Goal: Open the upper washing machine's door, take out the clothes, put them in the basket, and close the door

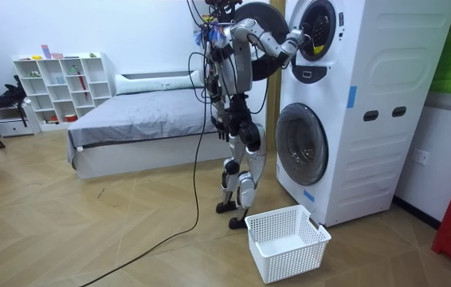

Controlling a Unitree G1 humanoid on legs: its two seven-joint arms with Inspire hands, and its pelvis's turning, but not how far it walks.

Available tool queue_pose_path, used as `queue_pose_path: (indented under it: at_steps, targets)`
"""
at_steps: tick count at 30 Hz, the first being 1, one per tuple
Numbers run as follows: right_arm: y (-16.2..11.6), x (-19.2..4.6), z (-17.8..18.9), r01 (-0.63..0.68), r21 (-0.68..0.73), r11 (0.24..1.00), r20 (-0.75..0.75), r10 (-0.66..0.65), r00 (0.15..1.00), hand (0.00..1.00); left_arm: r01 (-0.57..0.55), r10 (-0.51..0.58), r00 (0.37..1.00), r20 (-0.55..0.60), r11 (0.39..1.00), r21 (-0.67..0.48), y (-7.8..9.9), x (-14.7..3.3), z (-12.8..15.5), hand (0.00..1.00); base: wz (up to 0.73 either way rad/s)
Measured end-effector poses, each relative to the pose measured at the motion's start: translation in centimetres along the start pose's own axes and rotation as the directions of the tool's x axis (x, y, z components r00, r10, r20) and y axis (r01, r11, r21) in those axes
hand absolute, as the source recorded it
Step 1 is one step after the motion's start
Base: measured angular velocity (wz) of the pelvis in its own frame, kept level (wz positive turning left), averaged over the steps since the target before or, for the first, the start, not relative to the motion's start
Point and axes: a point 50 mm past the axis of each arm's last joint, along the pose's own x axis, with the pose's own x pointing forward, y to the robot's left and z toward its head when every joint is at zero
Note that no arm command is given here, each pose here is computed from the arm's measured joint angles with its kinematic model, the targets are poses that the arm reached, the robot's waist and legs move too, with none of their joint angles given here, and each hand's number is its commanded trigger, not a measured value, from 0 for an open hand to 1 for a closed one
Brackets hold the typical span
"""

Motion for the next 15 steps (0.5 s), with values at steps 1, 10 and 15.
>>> queue_pose_path:
  at_steps: [1, 10, 15]
  targets:
    - [0.0, 0.0, -0.2, -0.003, 0.03, 1.0, 0.006, 0.003, 1.0, 0.0, -0.007, 0.007, 1.0, -0.007, 1.0, -0.005, -0.1, -0.1, -0.2, 0.0, 0.0]
    - [-2.1, -0.3, -3.9, 0.098, 0.417, 0.904, -0.005, -0.105, 0.994, 0.0, -0.045, 0.044, 0.998, -0.042, 0.998, -0.043, -1.1, -0.8, -1.8, 0.0, 0.11]
    - [-2.9, 0.0, -5.3, 0.166, 0.504, 0.848, -0.057, -0.159, 0.986, 0.0, -0.046, 0.042, 0.997, -0.062, 0.997, -0.059, -1.2, -0.8, -2.1, 0.0, 0.06]
